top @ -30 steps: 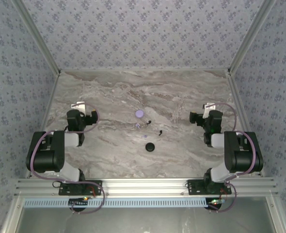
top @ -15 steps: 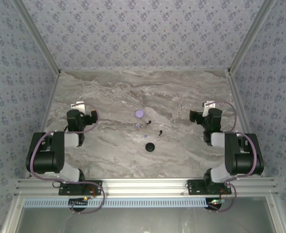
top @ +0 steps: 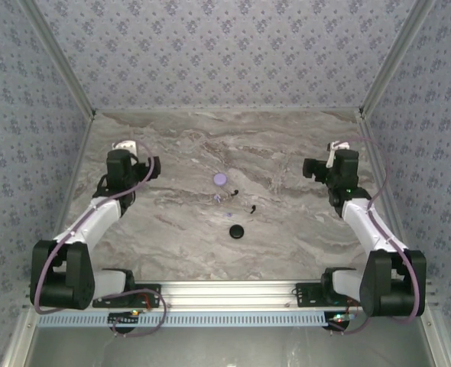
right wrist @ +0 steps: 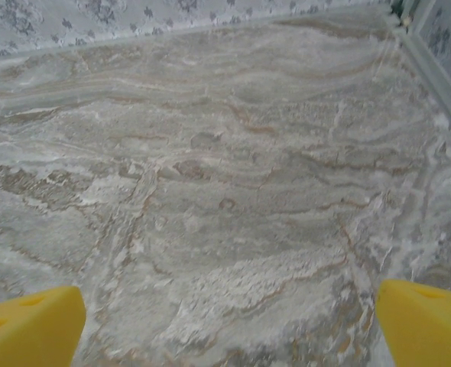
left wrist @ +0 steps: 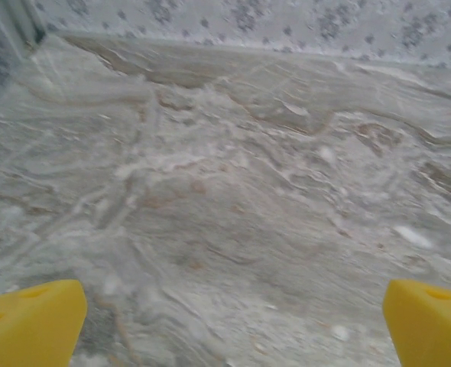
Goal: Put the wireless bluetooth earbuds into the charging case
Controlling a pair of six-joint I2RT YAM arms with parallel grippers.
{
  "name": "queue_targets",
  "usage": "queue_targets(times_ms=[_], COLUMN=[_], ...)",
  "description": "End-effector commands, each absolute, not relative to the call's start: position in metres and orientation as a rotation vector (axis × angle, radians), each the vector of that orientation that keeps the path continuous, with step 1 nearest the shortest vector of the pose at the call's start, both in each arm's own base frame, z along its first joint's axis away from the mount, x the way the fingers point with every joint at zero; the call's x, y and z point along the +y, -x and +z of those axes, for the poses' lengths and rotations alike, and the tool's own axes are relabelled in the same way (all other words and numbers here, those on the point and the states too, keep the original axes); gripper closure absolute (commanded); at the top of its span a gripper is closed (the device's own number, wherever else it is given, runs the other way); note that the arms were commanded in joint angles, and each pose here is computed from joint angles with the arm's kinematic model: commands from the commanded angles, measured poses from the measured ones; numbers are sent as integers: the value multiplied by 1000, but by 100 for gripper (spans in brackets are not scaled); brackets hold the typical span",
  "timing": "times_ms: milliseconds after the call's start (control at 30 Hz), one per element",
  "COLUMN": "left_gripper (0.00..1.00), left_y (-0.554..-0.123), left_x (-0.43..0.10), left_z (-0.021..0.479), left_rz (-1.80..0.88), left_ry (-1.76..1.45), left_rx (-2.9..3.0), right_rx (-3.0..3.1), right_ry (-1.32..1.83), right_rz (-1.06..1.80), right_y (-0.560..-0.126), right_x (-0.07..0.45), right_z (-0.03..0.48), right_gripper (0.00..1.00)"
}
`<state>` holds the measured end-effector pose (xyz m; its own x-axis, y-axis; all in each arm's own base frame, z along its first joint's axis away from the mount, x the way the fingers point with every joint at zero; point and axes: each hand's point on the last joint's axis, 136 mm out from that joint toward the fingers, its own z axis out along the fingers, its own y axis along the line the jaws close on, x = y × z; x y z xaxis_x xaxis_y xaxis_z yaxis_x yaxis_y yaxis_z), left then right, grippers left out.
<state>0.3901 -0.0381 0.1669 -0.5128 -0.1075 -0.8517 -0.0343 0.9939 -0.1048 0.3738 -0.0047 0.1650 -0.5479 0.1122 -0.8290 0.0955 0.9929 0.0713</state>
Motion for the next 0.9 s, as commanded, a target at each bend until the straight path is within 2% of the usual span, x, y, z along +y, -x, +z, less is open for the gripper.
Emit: queue_targets(times_ms=[0,167,467,667,867], left_gripper=[1,1,5,15,16], left_y=[-369,-365,-371,-386,-392], left_x=[-64,-121,-205,-244,-272], left_z=[148,147,131,107,85], left_rz=[-145,-175,-199,-246,-265], left_ry=[77,-168,-561,-727,-849], left_rx=[2309,2412,2512,2591,2648], right_rx=[2378,2452,2514,2523,2531], right_ry=[-234,-185,-94,-90,-101], right_rz=[95,216,247,260,248], right_y=[-338,-320,-305,-303,-302], right_x=[6,31,52,56,55], right_z=[136,126,118,116,115], right_gripper=[0,0,0,0,0])
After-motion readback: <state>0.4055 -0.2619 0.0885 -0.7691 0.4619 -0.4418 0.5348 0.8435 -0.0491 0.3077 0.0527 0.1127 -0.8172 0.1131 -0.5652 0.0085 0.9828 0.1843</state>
